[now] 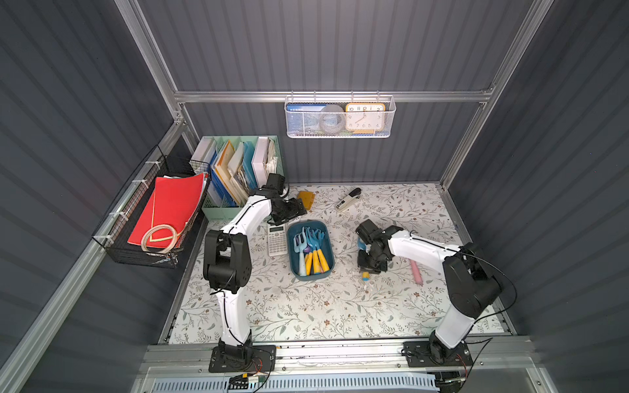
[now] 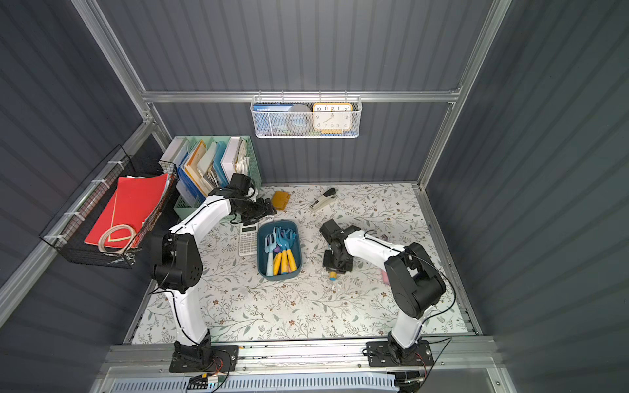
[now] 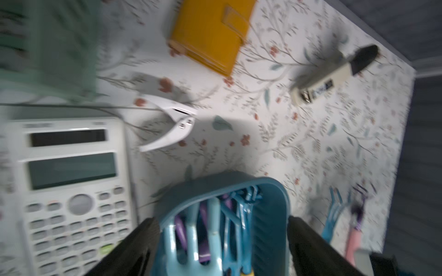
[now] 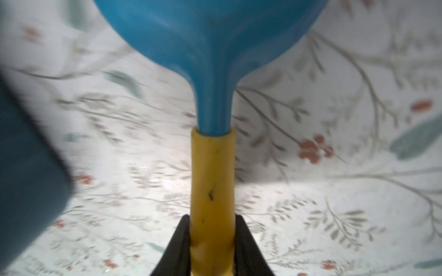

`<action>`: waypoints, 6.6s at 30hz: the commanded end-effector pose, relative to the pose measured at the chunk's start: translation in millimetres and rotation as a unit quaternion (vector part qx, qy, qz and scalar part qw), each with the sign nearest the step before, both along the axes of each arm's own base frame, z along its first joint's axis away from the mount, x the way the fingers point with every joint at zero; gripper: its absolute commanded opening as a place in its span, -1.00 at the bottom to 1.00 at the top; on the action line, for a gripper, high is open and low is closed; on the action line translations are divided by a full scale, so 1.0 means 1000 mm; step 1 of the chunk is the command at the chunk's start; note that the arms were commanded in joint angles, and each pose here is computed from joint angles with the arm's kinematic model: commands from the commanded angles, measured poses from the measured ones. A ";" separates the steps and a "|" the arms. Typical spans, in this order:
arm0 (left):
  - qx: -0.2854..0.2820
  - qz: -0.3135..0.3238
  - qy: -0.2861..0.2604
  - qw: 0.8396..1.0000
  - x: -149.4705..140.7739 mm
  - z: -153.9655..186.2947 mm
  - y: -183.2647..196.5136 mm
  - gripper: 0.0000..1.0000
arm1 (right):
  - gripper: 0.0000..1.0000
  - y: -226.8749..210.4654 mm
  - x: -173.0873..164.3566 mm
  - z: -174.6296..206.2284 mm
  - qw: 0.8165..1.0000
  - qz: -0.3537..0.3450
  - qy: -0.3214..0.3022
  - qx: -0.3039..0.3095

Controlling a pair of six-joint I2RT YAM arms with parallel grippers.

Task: Put the rake into the storage box
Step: Pick up the rake at the center of the board, then place the rake in the storage box, then pick up the rake at the center of the board, then place the rake in the storage box.

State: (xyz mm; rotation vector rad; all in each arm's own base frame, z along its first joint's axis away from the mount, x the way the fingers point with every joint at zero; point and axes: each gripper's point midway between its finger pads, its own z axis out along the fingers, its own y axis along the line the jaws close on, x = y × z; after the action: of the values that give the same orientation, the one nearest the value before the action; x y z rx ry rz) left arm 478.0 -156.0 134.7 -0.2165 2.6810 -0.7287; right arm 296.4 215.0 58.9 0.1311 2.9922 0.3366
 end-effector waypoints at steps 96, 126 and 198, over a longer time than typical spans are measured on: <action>0.173 -0.016 0.027 0.984 -0.010 -0.016 0.027 0.28 | 0.25 -0.212 -0.005 -0.010 0.917 -0.362 0.000 -0.170; -0.033 -0.130 0.017 0.991 -0.024 0.011 -0.045 0.56 | -1.00 -0.001 0.029 0.024 0.998 0.008 -0.069 0.008; 0.322 0.227 -0.159 0.905 -0.027 0.054 0.139 1.00 | -0.23 -0.063 0.084 0.057 0.957 -0.131 -0.204 -0.162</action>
State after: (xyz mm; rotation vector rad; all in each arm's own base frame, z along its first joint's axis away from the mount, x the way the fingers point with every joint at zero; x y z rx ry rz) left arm 436.3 -101.2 147.7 -0.1115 2.6304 -0.1922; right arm 355.5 229.1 89.4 -0.0230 2.7315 0.1103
